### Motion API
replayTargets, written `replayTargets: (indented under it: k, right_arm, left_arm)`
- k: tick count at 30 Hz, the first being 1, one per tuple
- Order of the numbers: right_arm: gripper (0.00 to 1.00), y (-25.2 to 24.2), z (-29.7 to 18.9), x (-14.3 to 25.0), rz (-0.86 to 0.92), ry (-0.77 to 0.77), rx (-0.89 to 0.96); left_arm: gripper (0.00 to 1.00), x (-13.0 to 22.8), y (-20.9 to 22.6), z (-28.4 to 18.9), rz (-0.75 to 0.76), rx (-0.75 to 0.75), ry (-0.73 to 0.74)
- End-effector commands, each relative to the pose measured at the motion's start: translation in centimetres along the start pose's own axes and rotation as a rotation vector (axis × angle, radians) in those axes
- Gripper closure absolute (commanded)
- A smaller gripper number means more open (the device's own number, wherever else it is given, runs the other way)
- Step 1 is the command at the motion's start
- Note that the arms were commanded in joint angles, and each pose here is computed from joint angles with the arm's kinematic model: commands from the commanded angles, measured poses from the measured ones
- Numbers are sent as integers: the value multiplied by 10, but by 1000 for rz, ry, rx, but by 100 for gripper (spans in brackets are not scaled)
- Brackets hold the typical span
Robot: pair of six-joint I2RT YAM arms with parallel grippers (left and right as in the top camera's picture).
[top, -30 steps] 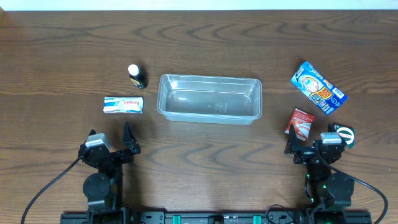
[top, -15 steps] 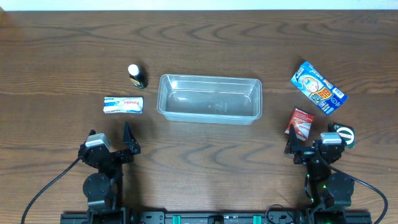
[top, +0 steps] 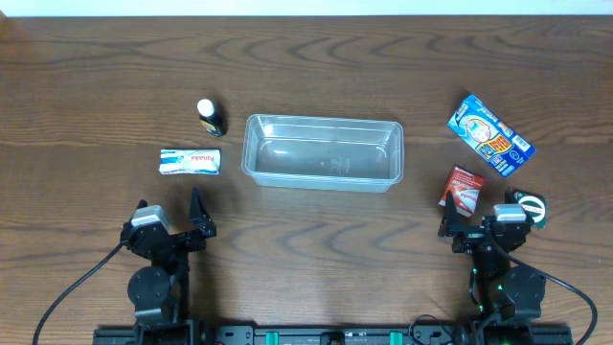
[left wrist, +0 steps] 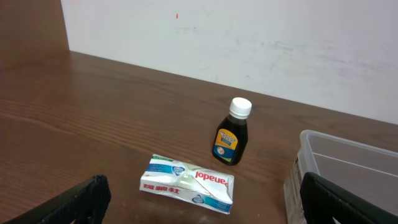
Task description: Pack container
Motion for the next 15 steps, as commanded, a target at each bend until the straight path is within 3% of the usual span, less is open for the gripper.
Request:
replayTargets:
  k: [1,15]
  right_arm:
    - [1,0,0,1,-8,-4,4]
    - [1,0,0,0,-8,-8,5]
  left_arm:
    - [2,14,8,1,18,-32,41]
    - [2,14,8,1,18,-32,41]
Point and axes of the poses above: each gripper's point midway between its finger pads, its own z axis out along the fingers, its own y axis along the line the jaws close on, x = y × z, the point moved 2 cm from there along -z, back along the fingers, and after that the axes turned 8 degrees about -z, right-handed, at the moved point
